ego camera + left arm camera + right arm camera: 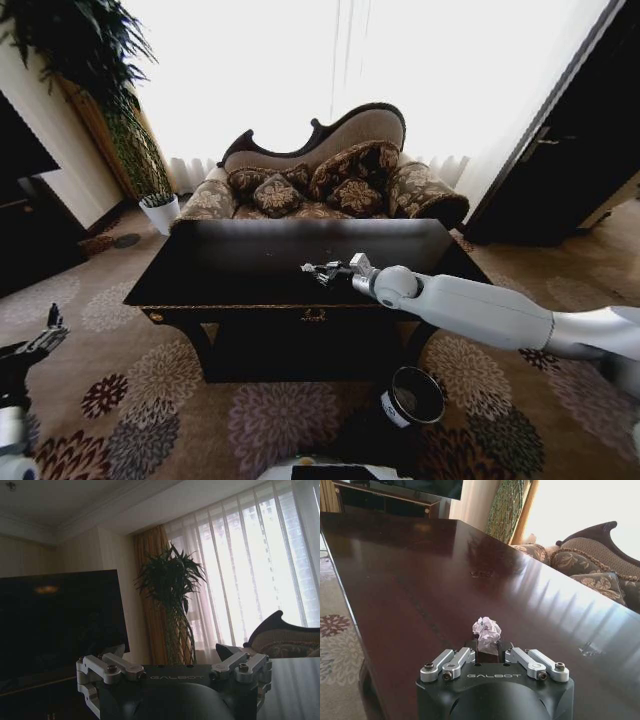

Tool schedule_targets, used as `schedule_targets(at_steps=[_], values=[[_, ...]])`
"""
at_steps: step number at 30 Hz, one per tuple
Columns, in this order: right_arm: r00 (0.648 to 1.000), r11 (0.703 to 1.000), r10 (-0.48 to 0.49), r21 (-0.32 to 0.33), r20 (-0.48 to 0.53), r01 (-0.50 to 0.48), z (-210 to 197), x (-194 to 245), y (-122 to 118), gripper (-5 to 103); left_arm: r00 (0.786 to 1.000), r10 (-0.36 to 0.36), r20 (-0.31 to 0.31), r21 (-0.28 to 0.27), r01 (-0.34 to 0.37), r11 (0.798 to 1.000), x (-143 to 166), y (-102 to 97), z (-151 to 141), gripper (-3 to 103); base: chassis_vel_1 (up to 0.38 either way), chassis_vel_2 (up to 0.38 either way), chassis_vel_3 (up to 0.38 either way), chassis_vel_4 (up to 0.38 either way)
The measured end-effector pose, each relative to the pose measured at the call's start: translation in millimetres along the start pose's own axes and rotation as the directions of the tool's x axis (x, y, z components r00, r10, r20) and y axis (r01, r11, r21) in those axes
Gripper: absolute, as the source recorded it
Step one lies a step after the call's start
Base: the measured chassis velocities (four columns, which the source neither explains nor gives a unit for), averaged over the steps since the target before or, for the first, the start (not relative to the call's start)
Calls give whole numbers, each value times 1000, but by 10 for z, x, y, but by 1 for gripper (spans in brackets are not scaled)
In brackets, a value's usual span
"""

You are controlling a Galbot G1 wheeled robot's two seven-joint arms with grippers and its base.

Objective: Move to the front of the table and place the trash on the table into the trash bin.

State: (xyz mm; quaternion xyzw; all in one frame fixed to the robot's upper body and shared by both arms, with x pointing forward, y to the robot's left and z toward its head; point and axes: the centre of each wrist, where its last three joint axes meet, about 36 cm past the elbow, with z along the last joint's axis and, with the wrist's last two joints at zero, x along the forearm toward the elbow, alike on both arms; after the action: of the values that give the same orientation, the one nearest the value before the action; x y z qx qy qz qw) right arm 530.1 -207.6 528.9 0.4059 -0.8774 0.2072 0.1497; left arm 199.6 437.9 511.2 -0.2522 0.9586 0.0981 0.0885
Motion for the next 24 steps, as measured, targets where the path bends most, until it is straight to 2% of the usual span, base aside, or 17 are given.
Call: schedule_targets(at_steps=[13, 16, 21, 24], values=[[995, 996, -8, -93, 102, 17, -19, 477, 124, 22, 1000, 7, 4, 5, -7, 1000, 18, -52, -17, 100, 0, 0, 0, 0], [990, 990, 31, -143, 139, -11, 33, 727, 130, 15, 1000, 9, 7, 6, -9, 1000, 19, -57, -29, 100, 0, 0, 0, 0], [984, 982, 71, -183, 165, -40, 126, 915, 159, 12, 1000, 8, 9, 7, -8, 1000, 10, -49, -20, 100, 0, 0, 0, 0], [976, 963, 115, -263, 184, -64, 240, 1038, 271, 11, 1000, -1, 10, 15, 1, 1000, 26, -56, -6, 100, 0, 0, 0, 0]])
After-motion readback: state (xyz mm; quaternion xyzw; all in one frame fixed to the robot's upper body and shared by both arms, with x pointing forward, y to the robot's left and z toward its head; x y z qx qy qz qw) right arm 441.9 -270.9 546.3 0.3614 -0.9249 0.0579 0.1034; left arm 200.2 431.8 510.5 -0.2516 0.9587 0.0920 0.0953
